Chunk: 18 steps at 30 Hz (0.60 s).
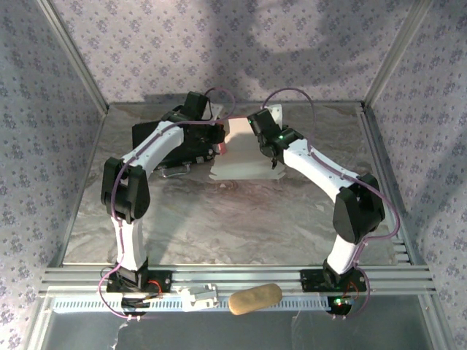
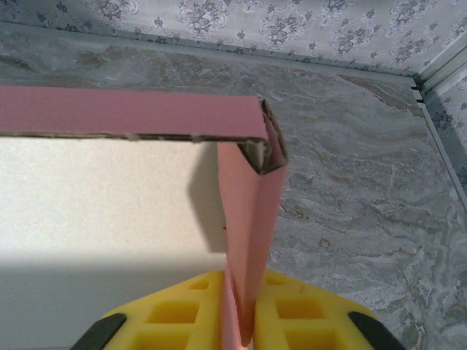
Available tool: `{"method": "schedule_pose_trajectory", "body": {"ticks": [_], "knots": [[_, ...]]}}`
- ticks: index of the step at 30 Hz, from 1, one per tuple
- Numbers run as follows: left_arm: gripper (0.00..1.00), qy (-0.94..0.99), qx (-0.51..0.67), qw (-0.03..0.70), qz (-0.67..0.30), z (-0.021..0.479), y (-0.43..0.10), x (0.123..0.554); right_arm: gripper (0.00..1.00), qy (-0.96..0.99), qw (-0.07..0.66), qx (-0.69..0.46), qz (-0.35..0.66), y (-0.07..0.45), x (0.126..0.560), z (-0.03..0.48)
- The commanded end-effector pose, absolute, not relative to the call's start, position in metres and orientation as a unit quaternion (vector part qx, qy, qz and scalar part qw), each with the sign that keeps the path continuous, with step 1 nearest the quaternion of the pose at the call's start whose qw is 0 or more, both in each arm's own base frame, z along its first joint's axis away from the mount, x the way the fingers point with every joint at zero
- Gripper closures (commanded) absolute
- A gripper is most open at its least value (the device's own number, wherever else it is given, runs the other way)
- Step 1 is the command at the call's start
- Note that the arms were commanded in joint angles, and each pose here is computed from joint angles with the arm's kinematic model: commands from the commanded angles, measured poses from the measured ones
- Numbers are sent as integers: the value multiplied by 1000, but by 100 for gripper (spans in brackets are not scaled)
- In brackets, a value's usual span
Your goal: Fold the paper box
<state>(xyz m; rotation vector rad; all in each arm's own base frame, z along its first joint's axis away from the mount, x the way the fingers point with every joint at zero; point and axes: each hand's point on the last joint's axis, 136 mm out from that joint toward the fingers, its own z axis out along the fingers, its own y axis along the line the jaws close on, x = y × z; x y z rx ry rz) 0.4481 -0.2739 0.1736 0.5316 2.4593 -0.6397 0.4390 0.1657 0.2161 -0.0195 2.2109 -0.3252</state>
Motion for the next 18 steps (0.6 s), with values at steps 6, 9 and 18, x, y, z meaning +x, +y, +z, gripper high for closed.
{"method": "schedule_pose_trajectory", "body": {"ticks": [6, 9, 18], "knots": [[100, 893, 215, 298, -261, 215, -283, 439, 80, 894, 426, 9, -140, 157, 440, 211], [100, 893, 217, 298, -259, 216, -283, 439, 80, 893, 424, 16, -147, 153, 439, 210], [100, 894, 217, 298, -256, 214, -282, 440, 80, 894, 425, 34, -138, 142, 433, 215]]}}
